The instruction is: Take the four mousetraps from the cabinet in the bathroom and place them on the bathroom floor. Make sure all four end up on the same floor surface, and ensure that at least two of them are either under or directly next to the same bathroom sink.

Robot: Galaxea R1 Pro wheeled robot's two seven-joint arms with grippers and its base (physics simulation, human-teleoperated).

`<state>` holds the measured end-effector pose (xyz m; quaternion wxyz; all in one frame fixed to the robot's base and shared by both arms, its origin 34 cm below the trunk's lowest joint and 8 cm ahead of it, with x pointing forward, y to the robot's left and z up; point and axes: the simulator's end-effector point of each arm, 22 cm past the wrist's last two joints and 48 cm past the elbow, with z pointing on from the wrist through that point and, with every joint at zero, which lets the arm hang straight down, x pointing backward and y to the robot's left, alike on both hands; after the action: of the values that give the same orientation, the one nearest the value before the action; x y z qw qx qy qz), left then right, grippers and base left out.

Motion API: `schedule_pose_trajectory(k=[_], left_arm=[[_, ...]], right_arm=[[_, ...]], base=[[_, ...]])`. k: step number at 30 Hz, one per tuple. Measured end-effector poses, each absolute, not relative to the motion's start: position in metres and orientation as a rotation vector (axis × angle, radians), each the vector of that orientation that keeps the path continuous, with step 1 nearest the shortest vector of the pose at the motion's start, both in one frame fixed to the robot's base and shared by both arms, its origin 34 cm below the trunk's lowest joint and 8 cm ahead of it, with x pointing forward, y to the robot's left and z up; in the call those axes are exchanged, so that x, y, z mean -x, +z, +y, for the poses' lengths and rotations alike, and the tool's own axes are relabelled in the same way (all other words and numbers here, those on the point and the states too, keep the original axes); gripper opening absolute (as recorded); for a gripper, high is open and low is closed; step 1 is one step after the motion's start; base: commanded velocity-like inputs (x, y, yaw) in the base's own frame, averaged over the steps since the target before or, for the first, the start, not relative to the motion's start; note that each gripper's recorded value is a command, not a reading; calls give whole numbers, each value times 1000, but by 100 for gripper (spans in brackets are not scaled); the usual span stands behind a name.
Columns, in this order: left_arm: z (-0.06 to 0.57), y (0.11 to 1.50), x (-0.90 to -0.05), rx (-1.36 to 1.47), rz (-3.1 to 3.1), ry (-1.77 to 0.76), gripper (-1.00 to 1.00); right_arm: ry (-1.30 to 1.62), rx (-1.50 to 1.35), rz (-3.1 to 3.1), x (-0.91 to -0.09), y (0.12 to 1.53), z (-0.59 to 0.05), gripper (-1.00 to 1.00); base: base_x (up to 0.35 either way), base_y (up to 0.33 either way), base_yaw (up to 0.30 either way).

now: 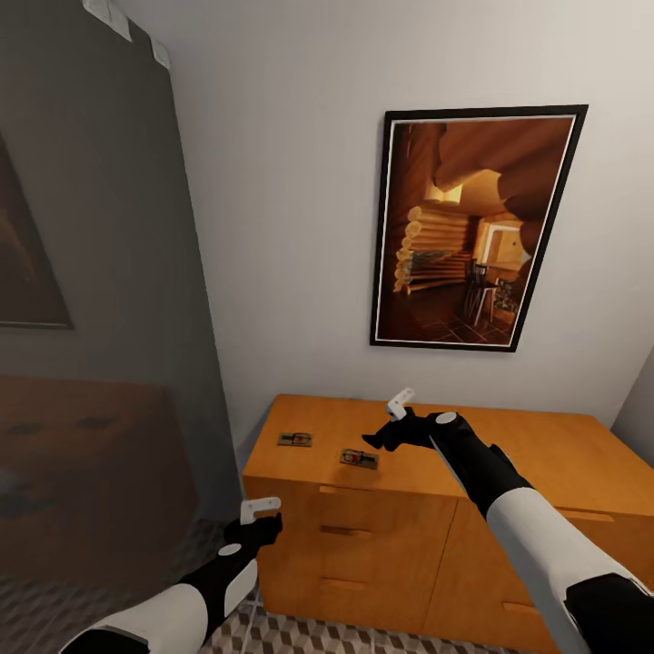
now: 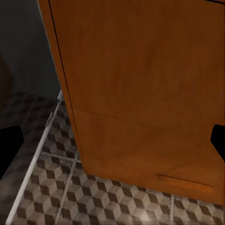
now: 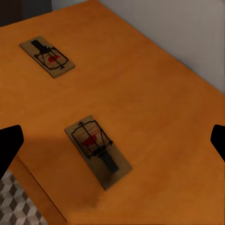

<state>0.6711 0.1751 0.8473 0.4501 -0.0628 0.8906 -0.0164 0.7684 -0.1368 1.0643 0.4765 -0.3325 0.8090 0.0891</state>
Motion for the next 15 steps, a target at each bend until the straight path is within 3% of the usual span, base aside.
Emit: schedule_pose_trajectory(k=[10, 15], left_arm=[[174, 844, -668, 156, 2206, -42, 100], [173, 844, -667, 156, 2206, -42, 100]], right_arm=[[227, 817, 1962, -768, 1066, -131, 100], [227, 818, 1960, -768, 1067, -130, 100]], base=[[-5, 0, 0], [-165, 0, 0]])
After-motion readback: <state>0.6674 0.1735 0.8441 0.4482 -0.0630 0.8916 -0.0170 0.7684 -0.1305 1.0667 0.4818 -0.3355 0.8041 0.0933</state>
